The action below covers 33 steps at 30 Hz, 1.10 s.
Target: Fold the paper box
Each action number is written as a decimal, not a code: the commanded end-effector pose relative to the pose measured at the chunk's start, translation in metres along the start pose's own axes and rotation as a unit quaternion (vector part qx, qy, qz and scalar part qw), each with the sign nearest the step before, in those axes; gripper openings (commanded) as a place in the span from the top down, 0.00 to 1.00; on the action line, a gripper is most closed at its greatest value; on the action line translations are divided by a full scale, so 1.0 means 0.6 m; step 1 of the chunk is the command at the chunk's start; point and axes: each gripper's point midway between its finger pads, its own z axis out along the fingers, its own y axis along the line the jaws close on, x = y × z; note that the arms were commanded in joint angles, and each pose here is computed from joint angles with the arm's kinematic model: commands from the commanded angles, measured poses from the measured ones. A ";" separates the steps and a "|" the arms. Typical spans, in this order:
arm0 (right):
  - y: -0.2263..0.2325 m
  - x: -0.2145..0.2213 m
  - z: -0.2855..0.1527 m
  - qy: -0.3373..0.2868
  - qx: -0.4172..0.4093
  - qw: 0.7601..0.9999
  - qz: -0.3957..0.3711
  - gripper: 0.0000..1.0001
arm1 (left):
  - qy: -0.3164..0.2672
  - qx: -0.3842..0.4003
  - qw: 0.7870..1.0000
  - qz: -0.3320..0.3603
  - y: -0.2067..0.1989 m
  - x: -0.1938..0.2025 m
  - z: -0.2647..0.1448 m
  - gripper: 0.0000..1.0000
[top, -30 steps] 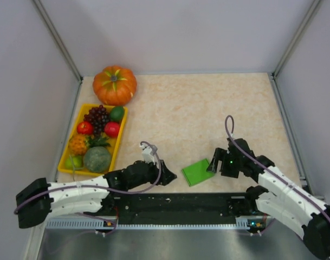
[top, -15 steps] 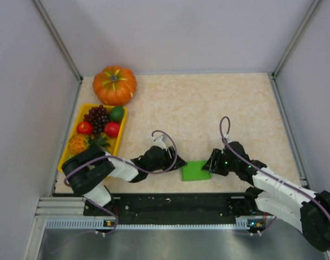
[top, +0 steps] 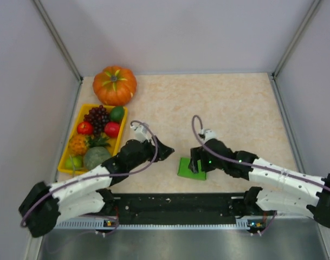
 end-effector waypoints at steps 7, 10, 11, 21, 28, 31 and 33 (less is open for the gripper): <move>0.007 0.075 0.051 0.094 0.174 0.930 -0.311 0.35 | -0.156 -0.062 0.982 0.083 -0.001 -0.120 -0.246 0.35; -0.005 0.073 0.069 0.092 0.211 0.910 -0.344 0.36 | -0.172 -0.049 0.980 0.082 -0.010 -0.126 -0.294 0.34; -0.009 0.070 0.073 0.090 0.221 0.906 -0.348 0.37 | -0.172 -0.048 0.980 0.082 -0.008 -0.124 -0.303 0.34; 0.007 0.029 0.099 0.066 0.266 0.879 -0.389 0.35 | -0.170 -0.017 0.982 0.080 -0.017 -0.113 -0.332 0.36; -0.007 0.009 0.122 0.080 0.280 0.862 -0.414 0.35 | -0.166 -0.002 0.983 0.082 -0.023 -0.108 -0.332 0.37; -0.017 0.000 0.130 0.083 0.269 0.877 -0.389 0.39 | -0.167 0.012 0.982 0.082 -0.032 -0.108 -0.333 0.37; -0.022 -0.007 0.133 0.084 0.265 0.886 -0.371 0.41 | -0.165 0.014 0.983 0.083 -0.033 -0.106 -0.332 0.37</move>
